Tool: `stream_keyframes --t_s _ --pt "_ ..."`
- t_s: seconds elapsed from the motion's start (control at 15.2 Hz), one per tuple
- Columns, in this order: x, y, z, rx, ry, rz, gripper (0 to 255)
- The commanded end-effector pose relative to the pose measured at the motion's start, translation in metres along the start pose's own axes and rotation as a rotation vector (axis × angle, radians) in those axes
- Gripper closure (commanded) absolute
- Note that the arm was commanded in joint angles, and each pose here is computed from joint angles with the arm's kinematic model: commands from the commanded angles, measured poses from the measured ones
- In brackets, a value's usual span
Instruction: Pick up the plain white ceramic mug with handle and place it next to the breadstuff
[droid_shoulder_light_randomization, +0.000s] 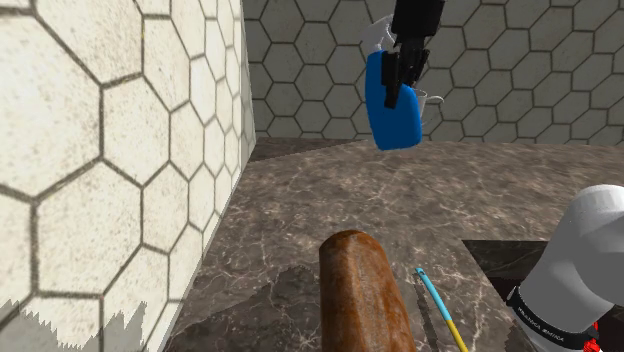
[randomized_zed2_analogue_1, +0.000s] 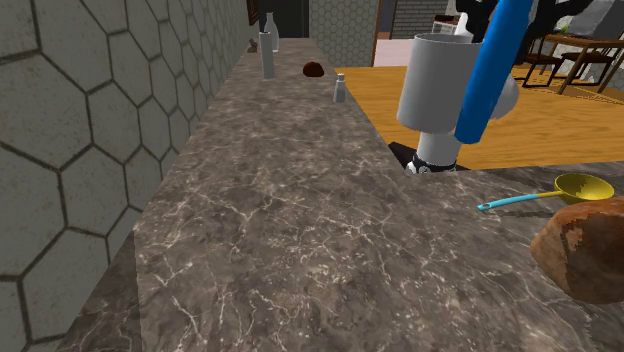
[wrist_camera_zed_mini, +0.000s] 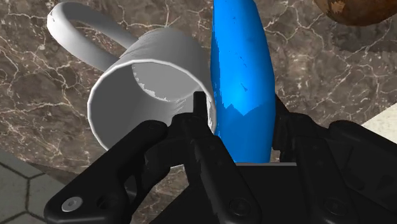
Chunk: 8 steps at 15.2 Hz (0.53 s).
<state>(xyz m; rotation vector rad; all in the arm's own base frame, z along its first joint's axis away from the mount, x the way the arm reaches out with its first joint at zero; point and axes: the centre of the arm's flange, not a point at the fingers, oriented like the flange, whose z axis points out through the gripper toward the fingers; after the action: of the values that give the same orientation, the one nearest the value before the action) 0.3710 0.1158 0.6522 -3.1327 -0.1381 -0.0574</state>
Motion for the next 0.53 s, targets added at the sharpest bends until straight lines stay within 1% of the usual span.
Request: stream_keyframes --t_s 0.0,0.46 --pt "-0.018 -0.018 0.002 -0.001 -0.001 0.001 255" --pt "-0.082 -0.085 0.0 -0.001 -0.001 0.001 255"
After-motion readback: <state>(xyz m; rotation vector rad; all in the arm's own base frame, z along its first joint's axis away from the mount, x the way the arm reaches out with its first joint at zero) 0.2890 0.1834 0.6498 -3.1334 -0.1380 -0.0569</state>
